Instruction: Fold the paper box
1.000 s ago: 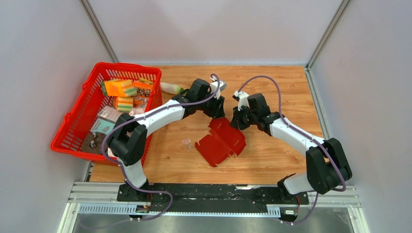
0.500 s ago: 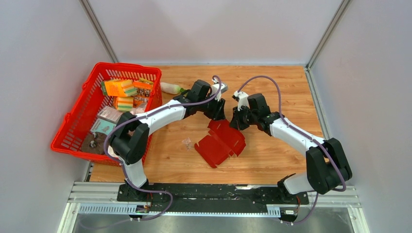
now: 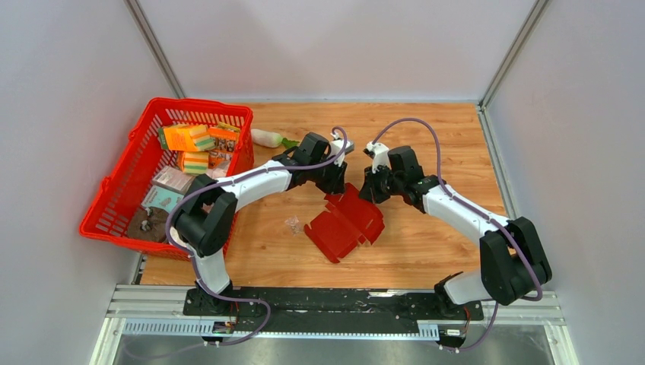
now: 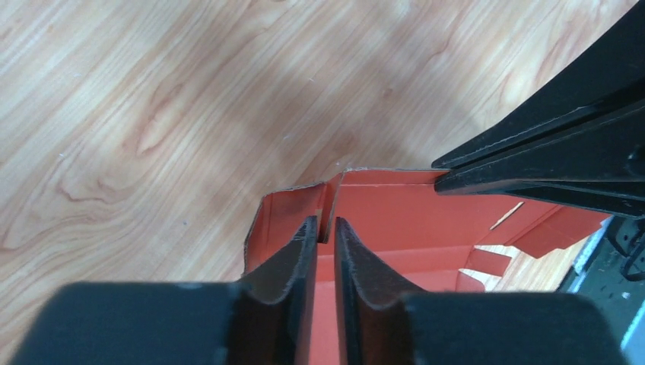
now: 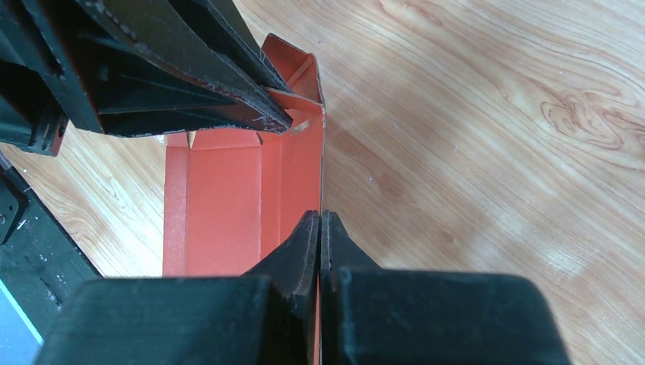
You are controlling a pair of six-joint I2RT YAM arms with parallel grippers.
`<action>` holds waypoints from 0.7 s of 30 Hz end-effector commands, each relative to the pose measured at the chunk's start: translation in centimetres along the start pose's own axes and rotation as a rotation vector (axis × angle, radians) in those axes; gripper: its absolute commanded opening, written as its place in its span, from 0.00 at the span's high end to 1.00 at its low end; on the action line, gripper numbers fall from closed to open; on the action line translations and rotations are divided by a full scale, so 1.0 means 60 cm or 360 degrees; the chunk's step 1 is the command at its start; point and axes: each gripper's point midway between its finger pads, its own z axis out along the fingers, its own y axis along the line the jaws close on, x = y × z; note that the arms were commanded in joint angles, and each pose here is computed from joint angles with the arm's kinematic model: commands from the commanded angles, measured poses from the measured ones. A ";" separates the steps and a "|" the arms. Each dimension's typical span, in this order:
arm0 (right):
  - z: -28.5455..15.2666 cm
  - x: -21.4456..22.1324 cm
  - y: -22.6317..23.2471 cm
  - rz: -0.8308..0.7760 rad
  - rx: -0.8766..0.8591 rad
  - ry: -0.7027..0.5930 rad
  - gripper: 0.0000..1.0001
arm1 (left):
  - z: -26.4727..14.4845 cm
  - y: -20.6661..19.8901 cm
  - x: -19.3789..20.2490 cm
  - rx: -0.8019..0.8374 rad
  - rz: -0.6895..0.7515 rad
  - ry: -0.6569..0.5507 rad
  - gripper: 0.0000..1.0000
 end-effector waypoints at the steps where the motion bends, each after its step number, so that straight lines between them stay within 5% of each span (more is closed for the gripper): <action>1: -0.009 -0.054 0.016 -0.0065 -0.0035 -0.0137 1.00 | -0.012 0.000 -0.030 -0.0049 0.0087 -0.0093 0.84; 7: -0.013 -0.064 -0.002 0.0031 0.0094 -0.0136 0.98 | -0.021 0.015 -0.056 -0.0219 0.0079 -0.0217 1.00; 14: -0.049 -0.079 -0.050 0.0784 0.0635 -0.0029 0.41 | -0.044 0.055 -0.055 -0.0511 -0.0249 -0.0390 1.00; 21: -0.065 -0.140 0.000 0.1390 0.0560 -0.0144 0.32 | -0.068 0.073 -0.057 -0.0719 -0.0380 -0.0565 1.00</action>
